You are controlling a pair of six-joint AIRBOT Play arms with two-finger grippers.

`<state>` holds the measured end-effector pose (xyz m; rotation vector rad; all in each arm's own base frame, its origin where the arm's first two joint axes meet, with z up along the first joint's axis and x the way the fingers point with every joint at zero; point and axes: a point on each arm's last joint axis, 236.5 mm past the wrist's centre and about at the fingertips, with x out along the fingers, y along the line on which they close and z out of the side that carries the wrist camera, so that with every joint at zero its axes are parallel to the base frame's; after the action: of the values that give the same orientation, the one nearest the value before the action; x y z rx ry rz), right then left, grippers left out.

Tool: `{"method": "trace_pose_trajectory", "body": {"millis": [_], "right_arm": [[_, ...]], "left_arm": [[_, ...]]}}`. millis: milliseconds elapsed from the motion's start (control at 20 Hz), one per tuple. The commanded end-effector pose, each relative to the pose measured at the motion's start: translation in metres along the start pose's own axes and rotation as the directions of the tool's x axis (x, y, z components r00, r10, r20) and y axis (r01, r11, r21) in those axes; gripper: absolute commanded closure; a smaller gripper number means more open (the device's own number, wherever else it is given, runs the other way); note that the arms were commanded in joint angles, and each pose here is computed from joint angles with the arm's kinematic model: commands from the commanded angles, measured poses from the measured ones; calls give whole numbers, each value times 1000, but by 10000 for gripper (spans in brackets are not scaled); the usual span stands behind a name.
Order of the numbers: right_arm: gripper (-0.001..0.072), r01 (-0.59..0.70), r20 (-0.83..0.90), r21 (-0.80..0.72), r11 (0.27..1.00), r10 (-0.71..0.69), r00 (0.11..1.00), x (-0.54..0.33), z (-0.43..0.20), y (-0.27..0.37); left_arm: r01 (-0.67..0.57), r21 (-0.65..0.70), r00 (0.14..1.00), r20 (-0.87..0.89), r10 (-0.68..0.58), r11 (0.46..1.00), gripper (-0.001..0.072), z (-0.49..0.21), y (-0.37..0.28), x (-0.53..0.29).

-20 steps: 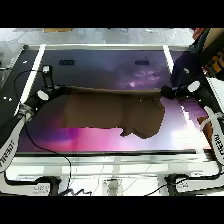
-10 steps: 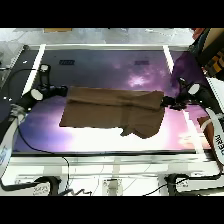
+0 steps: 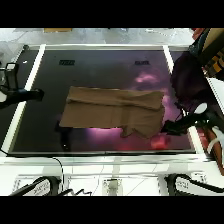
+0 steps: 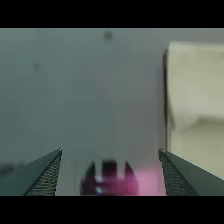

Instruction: Fold the clothes and pants, and hang the long-sleeved shirts on hangers.

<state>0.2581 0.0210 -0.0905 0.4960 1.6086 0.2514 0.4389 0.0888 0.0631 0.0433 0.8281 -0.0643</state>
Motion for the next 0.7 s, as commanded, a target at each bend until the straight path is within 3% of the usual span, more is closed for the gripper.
{"method": "trace_pose_trajectory", "body": {"millis": [0,300,350,500,550,600,650], "right_arm": [[283,-209,97,103,972,200,975,30,-13,36],[295,-255,182,240,937,215,960,60,-18,30],[377,-242,191,215,946,203,960,62,-15,31],[447,-223,224,142,964,188,956,67,-5,41],[577,-207,233,115,972,176,956,68,-3,41],[634,-190,245,76,979,166,955,68,0,41],[637,-175,261,44,984,158,952,66,4,40]], "left_arm": [[40,-63,989,-137,-48,997,15,-40,9,-9],[114,-144,984,-118,-132,983,15,-37,-6,1],[136,-169,982,-108,-156,976,15,-36,-11,4],[197,-242,969,-96,-226,950,15,-36,-24,14],[206,-268,964,-110,-242,941,15,-40,-27,18],[212,-288,957,-130,-258,934,22,-46,-29,20],[223,-294,949,-154,-277,929,101,-53,-33,22]]}}
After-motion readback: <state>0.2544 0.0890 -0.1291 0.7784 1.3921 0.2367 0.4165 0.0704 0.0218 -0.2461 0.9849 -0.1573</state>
